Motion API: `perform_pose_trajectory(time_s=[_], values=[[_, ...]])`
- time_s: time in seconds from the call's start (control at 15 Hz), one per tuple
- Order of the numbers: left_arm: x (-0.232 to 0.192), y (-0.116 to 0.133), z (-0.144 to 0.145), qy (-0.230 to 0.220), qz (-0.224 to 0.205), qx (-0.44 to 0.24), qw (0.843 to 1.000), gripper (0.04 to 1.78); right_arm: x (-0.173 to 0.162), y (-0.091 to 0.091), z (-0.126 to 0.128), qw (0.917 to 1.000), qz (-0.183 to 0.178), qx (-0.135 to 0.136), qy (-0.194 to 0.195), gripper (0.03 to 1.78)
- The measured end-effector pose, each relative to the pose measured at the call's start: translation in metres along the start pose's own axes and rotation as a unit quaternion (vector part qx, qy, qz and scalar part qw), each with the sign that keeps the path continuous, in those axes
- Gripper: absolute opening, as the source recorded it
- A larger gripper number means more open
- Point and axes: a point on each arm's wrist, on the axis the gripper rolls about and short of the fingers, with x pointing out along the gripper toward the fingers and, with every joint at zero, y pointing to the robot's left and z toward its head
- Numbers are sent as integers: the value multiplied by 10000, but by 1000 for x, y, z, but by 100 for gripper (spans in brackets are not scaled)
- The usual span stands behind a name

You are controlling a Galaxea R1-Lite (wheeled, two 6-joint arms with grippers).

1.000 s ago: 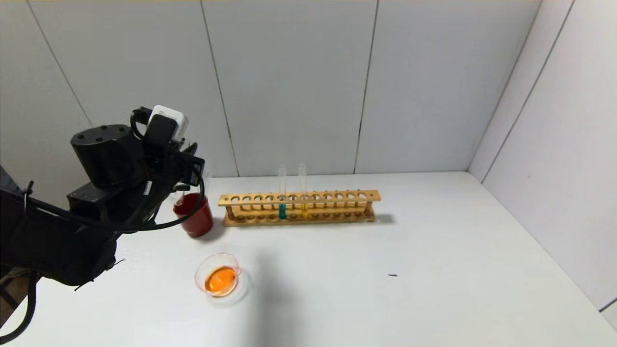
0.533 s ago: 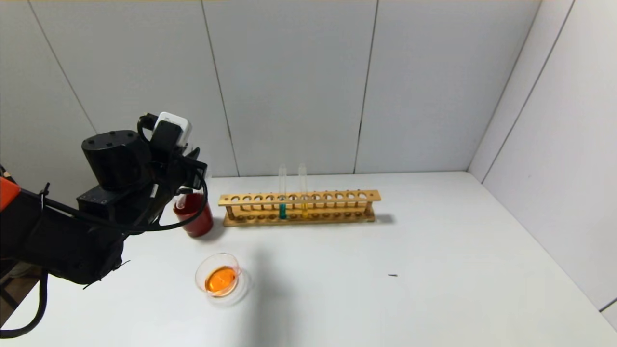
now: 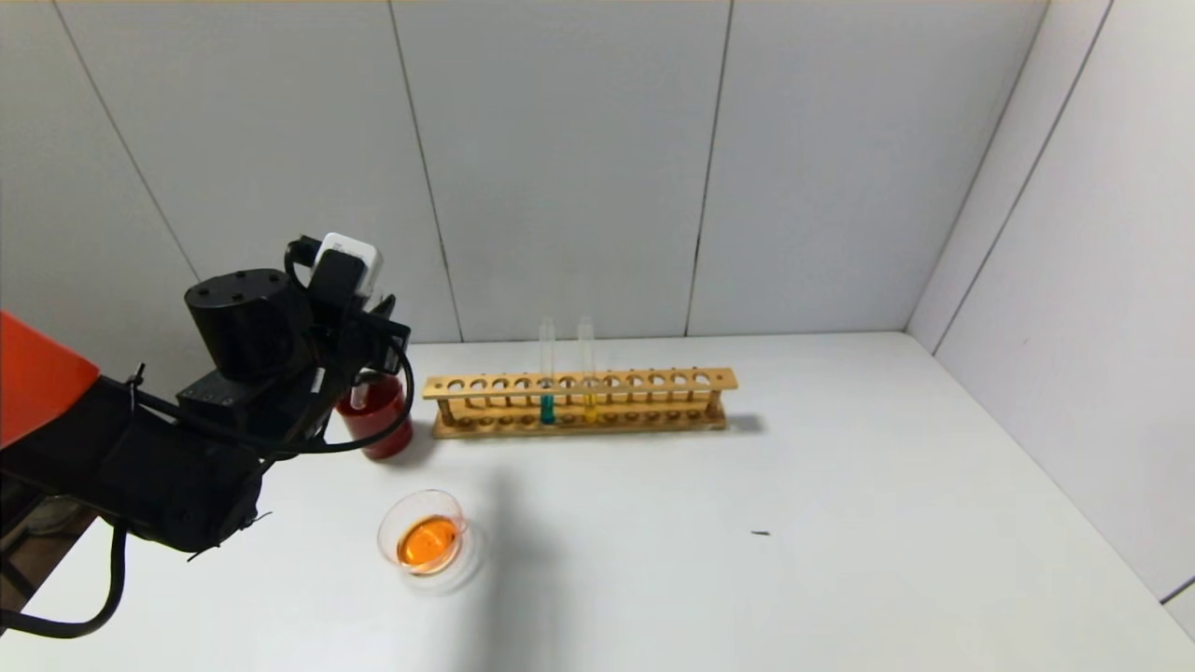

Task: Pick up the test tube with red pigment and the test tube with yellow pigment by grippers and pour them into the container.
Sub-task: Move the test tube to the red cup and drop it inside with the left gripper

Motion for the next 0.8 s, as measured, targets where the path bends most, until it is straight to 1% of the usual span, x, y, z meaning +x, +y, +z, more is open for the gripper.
perform_pose_trajectory(time_s=[0.13, 0.27, 0.53, 0.8], values=[[2, 2, -4, 13, 49, -32, 10000, 32, 0, 0, 0, 10000, 2, 0, 0, 175], [5, 3, -6, -86, 101, -90, 9999, 32, 0, 0, 0, 10000, 2, 0, 0, 175], [9, 0, -19, -154, 108, -225, 9996, 32, 0, 0, 0, 10000, 2, 0, 0, 175], [12, -4, -29, -77, 46, -221, 9997, 32, 0, 0, 0, 10000, 2, 0, 0, 175]])
